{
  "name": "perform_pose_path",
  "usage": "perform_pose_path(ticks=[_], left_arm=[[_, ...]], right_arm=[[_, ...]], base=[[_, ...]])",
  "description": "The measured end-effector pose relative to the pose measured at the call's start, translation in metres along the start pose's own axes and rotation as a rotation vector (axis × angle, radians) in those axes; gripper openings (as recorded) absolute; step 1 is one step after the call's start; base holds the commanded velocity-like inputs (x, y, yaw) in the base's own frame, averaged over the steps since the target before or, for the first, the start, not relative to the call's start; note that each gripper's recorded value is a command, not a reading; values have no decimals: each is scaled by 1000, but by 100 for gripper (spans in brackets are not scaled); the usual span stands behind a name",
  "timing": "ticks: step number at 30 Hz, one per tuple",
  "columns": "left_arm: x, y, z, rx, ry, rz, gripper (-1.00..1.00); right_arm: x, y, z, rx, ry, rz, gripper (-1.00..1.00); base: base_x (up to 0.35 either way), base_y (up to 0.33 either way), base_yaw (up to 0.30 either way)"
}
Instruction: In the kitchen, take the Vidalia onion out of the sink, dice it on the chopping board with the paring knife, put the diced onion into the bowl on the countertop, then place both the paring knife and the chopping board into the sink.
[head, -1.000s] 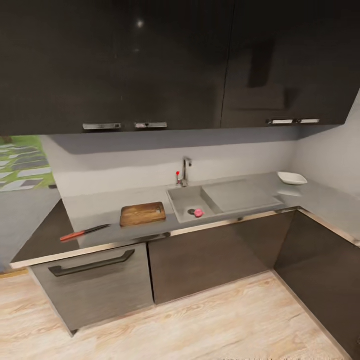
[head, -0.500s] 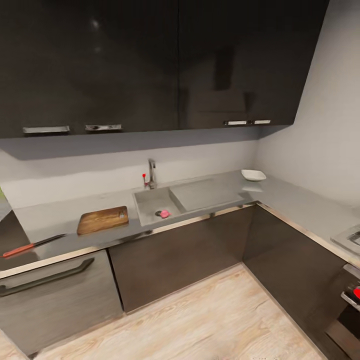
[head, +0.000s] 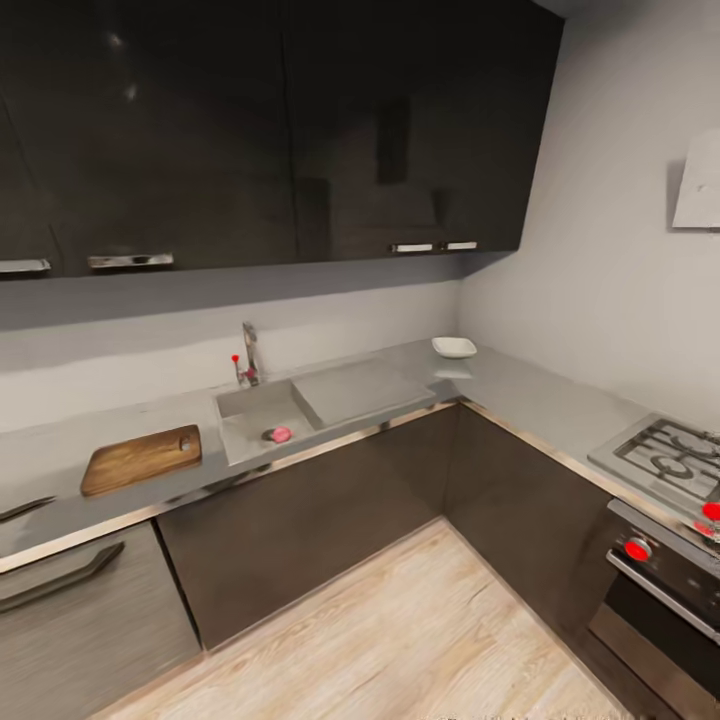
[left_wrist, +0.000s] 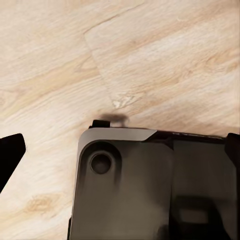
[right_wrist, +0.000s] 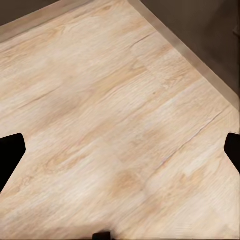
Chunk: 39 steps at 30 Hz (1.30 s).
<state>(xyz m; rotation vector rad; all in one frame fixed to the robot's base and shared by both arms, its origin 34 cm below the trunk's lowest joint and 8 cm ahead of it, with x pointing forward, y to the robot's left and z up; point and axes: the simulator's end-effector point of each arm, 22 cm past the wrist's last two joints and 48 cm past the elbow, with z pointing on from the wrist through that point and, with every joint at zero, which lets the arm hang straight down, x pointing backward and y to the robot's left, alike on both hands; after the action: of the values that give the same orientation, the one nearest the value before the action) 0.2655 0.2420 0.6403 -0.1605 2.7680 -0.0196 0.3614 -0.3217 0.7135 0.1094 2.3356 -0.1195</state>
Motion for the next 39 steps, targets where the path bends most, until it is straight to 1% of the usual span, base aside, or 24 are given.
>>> perform_pose_path(ticks=[10, 14, 34, 39], left_arm=[[2, 0, 0, 0, 4, 0, 100], [3, 0, 0, 0, 6, 1, 100], [4, 0, 0, 0, 8, 1, 100], [5, -1, 0, 2, 11, 2, 100]], right_arm=[[0, 0, 0, 0, 0, 0, 100], [0, 0, 0, 0, -1, 0, 100], [0, 0, 0, -1, -1, 0, 100], [0, 0, 0, -1, 0, 1, 100]], base=[[5, 292, -276], [85, 176, -277], [23, 11, -276], [0, 0, -86]])
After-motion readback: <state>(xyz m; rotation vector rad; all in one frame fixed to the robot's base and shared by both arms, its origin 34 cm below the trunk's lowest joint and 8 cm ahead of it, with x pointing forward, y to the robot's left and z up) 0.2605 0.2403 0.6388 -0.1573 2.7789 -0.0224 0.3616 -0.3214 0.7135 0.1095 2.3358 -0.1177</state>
